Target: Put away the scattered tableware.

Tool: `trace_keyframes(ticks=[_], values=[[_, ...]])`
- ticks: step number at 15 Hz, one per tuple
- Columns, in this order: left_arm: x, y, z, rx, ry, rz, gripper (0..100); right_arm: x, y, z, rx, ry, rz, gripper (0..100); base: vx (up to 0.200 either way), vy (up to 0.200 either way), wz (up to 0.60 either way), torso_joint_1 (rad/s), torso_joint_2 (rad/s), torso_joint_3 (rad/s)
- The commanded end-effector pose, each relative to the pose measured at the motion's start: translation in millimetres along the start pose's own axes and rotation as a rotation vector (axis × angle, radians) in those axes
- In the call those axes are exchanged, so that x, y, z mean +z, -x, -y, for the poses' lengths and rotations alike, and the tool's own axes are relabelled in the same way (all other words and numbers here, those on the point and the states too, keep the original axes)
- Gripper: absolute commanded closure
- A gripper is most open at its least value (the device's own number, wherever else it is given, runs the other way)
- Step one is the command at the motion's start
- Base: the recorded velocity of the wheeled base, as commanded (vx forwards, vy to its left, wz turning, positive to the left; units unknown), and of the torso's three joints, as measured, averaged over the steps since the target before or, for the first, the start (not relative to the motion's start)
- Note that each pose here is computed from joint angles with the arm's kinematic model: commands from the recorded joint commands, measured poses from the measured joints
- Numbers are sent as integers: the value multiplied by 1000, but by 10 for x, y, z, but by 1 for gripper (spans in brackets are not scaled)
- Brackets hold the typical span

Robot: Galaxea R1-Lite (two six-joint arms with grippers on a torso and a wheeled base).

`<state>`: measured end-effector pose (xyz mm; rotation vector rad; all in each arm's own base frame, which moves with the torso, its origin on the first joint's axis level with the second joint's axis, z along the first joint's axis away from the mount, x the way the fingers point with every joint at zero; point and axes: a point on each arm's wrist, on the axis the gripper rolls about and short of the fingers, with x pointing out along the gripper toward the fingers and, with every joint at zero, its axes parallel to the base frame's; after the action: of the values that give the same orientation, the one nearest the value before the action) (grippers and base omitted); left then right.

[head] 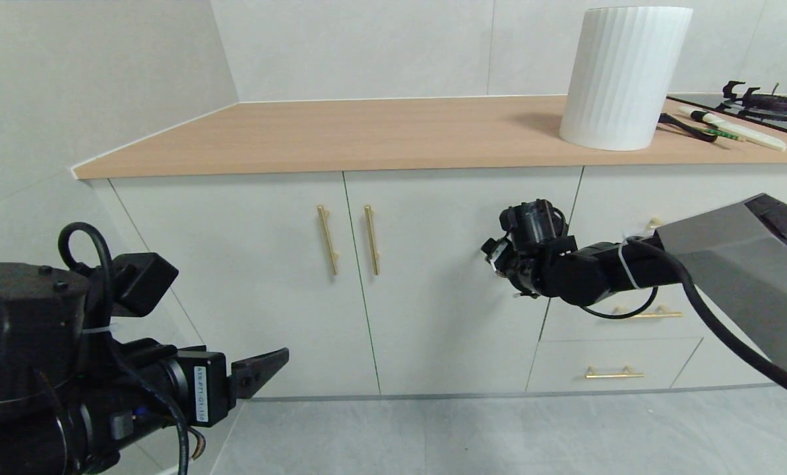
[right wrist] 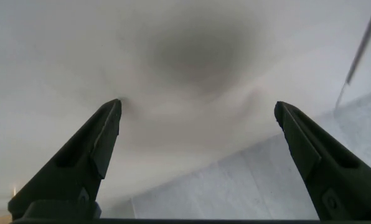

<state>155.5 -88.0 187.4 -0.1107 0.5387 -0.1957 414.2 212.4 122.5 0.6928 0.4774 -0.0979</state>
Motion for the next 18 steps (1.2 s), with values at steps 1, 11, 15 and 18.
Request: trace_keyframes(ticks=[1, 11, 15, 18], values=[[-1, -2, 1, 0, 0, 0, 0, 14, 578, 20, 117, 27, -176, 0, 0, 0, 0, 0, 0, 0], [159, 516, -77, -94, 24, 196, 0, 515, 2618, 641, 455, 410, 40, 0, 0, 0, 0, 0, 0, 0], [9, 1059, -354, -80, 5, 392, 0, 592, 3655, 1398, 481, 497, 338, 0, 0, 0, 0, 0, 0, 0], [-301, 1530, -514, -203, 3, 561, 0, 527, 4131, 1918, 319, 545, 529, 0, 0, 0, 0, 0, 0, 0]])
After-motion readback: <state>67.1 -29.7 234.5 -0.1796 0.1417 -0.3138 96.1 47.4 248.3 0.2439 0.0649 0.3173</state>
